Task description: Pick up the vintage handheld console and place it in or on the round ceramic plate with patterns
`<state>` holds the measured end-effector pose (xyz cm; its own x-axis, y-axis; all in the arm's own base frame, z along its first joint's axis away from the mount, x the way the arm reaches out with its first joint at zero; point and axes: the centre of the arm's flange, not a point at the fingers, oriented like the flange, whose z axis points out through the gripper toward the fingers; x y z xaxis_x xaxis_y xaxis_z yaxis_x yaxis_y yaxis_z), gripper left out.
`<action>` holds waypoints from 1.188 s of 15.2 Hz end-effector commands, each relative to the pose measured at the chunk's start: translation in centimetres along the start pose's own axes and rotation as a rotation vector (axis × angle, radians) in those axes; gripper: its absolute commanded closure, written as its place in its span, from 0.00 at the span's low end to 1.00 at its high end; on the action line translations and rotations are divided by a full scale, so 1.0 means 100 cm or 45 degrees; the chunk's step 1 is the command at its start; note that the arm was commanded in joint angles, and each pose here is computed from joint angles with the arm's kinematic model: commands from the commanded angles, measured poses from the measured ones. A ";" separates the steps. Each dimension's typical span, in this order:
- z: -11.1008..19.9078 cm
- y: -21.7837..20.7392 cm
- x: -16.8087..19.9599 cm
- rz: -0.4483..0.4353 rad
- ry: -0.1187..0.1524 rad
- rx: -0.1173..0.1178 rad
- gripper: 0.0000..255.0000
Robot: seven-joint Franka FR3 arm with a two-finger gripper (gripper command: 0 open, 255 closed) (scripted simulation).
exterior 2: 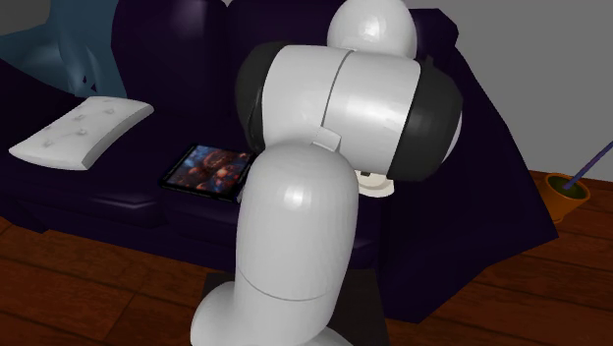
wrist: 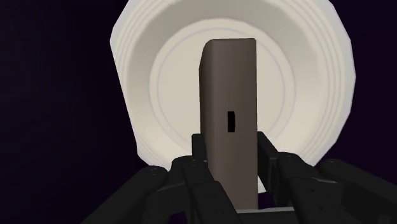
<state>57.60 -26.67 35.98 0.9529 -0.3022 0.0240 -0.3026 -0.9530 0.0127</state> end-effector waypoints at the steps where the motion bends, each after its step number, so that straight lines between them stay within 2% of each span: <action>1: 0.006 -0.001 -0.002 -0.001 -0.019 0.003 0.00; 6: 0.006 -0.001 -0.002 -0.001 -0.019 0.003 0.00; 10: -0.044 -0.001 -0.001 -0.001 -0.019 0.003 0.00; 18: -0.044 -0.001 -0.001 -0.001 -0.019 0.003 0.00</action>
<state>57.41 -26.47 40.36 0.9534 -0.3017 0.0091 -0.3018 -0.9533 0.0102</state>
